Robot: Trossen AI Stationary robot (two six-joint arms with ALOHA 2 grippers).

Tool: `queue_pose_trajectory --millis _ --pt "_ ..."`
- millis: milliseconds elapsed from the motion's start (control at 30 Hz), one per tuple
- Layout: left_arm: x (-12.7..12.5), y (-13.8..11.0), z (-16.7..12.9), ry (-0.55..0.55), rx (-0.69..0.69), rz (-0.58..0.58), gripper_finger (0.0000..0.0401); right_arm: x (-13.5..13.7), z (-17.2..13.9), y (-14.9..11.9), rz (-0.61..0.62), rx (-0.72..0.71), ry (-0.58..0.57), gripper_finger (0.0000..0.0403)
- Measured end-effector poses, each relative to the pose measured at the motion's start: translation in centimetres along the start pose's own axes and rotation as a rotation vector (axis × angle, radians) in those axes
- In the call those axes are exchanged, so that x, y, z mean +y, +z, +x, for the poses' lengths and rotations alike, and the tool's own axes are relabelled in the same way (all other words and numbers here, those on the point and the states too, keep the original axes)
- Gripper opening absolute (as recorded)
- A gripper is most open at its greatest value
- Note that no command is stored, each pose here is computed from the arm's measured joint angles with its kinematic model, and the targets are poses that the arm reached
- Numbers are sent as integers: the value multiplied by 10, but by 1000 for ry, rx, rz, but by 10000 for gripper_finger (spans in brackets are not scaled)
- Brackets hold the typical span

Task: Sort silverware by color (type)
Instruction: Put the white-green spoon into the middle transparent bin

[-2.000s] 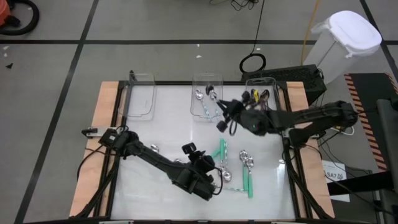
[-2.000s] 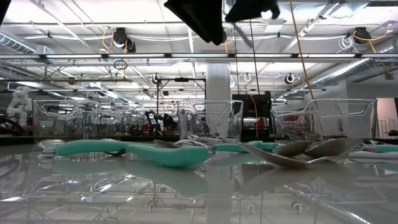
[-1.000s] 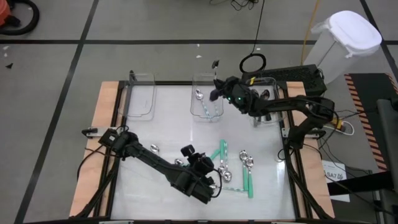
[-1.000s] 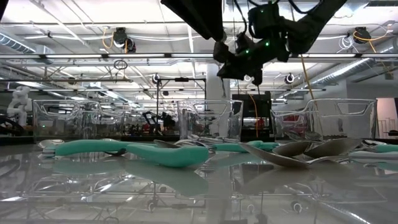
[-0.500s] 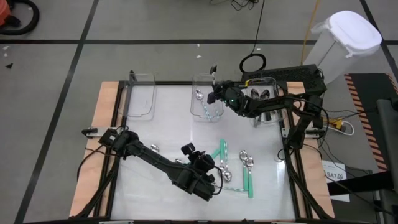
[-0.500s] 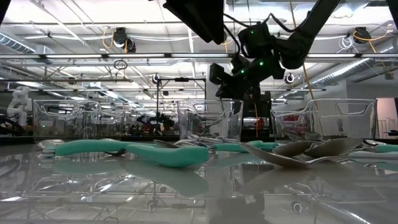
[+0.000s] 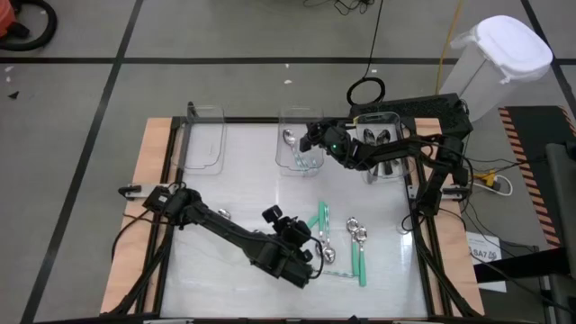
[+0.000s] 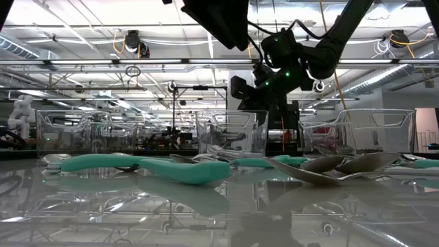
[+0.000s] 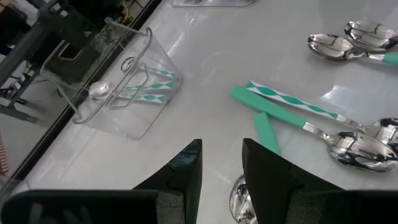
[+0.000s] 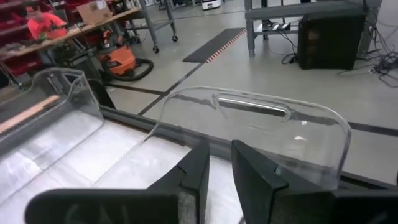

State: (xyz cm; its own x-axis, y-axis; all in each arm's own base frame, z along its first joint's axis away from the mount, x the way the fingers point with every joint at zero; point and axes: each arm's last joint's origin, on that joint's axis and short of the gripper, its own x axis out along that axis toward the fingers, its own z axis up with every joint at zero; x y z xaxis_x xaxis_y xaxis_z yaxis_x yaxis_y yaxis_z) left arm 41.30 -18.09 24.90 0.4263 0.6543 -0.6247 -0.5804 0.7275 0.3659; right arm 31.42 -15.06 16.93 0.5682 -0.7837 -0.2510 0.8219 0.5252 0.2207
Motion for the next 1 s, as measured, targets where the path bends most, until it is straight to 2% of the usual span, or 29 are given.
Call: queue_pose_trajectory --millis 133,233,433,600,667,800,933,1000 --pt "0 0 0 1 1 2 116 7 -14 12 -69 1 25 66" --pt "0 0 0 2 1 3 116 15 -36 29 -153 5 62 66" --pt "1 -1 0 6 5 16 116 22 -101 58 -336 91 147 66" --pt "-1 -4 -4 3 5 31 116 7 -161 63 -488 266 198 66" --pt "-2 -5 -6 -1 2 36 116 -1 -183 59 -511 350 211 66" --pt "-3 -7 -9 -6 0 40 116 -16 -219 35 -462 428 290 66" --pt "0 -10 -10 16 16 30 116 -27 -242 -3 -383 451 424 66" --pt "5 -13 -10 55 42 18 116 -29 -251 -22 -348 463 527 66"
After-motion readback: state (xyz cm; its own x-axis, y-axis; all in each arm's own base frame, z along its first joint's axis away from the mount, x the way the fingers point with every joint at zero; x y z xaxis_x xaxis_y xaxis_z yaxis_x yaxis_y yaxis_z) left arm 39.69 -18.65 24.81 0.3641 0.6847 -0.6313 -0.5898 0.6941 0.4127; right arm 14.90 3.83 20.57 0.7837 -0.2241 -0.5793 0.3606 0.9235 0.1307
